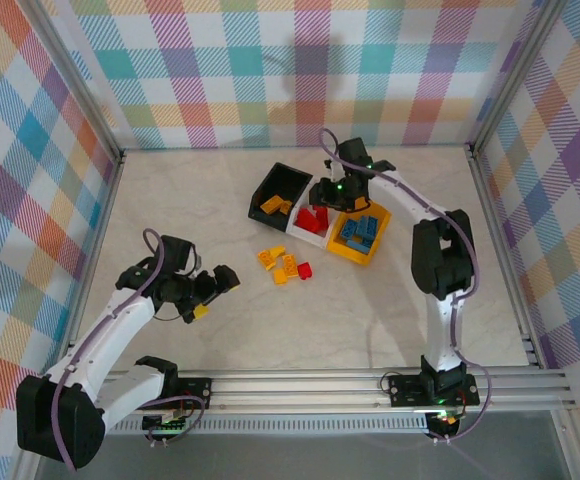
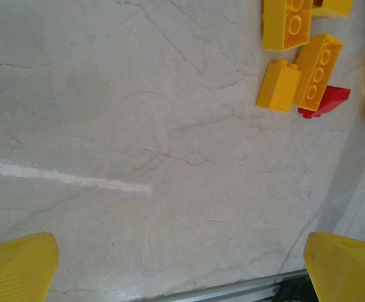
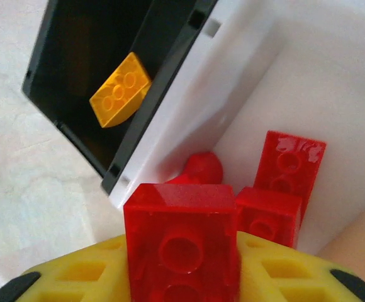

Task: Sort the legos into containers by color

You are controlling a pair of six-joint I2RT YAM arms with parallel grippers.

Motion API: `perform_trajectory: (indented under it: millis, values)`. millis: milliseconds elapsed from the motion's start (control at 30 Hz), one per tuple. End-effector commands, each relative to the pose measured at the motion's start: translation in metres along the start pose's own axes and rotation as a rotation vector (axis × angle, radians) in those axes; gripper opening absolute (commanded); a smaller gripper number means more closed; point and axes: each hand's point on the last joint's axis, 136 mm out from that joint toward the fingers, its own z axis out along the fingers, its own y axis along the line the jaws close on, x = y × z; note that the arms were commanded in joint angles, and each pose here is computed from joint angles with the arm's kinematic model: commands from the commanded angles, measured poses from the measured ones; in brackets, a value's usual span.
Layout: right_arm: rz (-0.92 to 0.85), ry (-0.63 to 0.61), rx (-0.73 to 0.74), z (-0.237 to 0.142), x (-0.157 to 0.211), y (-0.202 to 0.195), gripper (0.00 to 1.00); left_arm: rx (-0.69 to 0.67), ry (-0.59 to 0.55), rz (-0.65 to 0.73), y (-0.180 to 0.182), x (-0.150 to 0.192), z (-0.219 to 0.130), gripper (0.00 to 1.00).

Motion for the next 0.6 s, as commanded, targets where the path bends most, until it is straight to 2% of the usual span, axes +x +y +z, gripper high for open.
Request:
perform_trajectory:
  millis: [0, 233, 433, 567]
  values:
    - [-0.009, 0.009, 0.008, 0.001, -0.006, -0.002, 0.44, -0.016, 0.007, 0.021, -0.003, -0.004, -0.006, 1.0]
    - [-0.012, 0.014, 0.013, 0.002, -0.006, -0.004, 0.59, -0.025, 0.028, 0.034, -0.014, -0.015, -0.002, 1.0]
    - [-0.043, -0.049, -0.009, -0.036, -0.003, 0.012, 0.62, -0.052, 0.039, 0.036, -0.022, -0.026, 0.003, 1.0]
    - [-0.049, -0.08, -0.052, -0.066, 0.025, 0.021, 0.62, -0.077, 0.061, 0.05, -0.036, -0.036, 0.018, 1.0]
